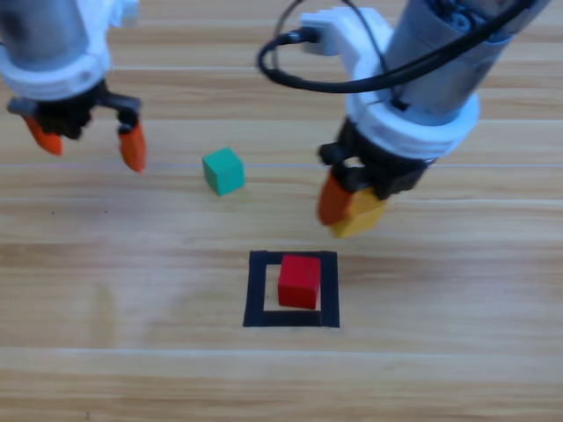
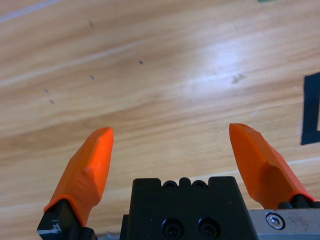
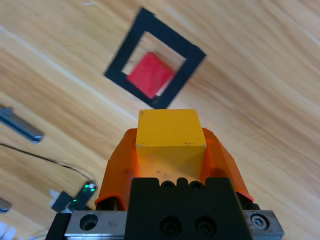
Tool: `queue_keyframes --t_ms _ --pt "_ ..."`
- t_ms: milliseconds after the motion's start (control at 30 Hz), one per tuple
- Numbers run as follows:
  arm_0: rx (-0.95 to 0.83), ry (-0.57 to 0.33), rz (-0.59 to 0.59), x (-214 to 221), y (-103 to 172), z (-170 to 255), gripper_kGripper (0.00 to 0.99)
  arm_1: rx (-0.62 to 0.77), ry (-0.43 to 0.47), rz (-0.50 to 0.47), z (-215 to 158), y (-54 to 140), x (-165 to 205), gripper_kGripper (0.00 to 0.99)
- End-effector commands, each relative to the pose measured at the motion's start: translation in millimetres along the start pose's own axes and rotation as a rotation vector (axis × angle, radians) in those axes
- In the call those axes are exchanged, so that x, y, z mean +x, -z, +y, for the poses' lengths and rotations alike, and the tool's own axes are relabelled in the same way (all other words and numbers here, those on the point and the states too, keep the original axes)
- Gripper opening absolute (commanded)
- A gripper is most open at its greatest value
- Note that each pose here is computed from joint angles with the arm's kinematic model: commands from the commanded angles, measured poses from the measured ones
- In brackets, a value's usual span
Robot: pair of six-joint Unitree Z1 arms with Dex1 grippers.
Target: Stack the blocks in the rectangular block: red at the bottom, yellow in the middle, green on top
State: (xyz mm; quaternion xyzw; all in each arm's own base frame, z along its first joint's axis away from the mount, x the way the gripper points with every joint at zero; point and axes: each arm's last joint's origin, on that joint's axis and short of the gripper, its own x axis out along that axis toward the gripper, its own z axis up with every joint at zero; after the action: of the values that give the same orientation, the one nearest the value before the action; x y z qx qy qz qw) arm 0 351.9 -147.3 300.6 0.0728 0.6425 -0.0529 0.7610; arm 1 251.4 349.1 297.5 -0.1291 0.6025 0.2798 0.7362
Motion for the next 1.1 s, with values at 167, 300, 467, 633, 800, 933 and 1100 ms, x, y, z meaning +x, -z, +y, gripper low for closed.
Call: queue_keyframes --t_ms 167,300,467,633,800,933,1100 --pt "-0.003 0.116 0.036 22 -21 70 0.989 0.063 0.021 0.138 37 -12.4 65 0.017" --pt "0.055 0.184 0.025 24 -27 71 0.989 0.091 0.016 0.173 38 -14.3 83 0.017" --pt "0.082 0.222 0.047 36 -30 72 0.989 0.104 0.059 0.176 37 -16.7 97 0.017" --pt "0.091 0.251 0.072 48 -32 76 0.986 0.187 0.116 0.151 34 -16.3 92 0.017" --pt "0.090 0.253 0.095 57 -33 76 0.985 0.300 0.142 0.143 37 -15.0 88 0.017" --pt "0.100 0.254 0.085 56 -35 77 0.985 0.328 0.147 0.118 53 -12.7 79 0.018" --pt "0.104 0.258 0.091 62 -38 78 0.990 0.403 0.170 0.141 59 -17.9 94 0.018"
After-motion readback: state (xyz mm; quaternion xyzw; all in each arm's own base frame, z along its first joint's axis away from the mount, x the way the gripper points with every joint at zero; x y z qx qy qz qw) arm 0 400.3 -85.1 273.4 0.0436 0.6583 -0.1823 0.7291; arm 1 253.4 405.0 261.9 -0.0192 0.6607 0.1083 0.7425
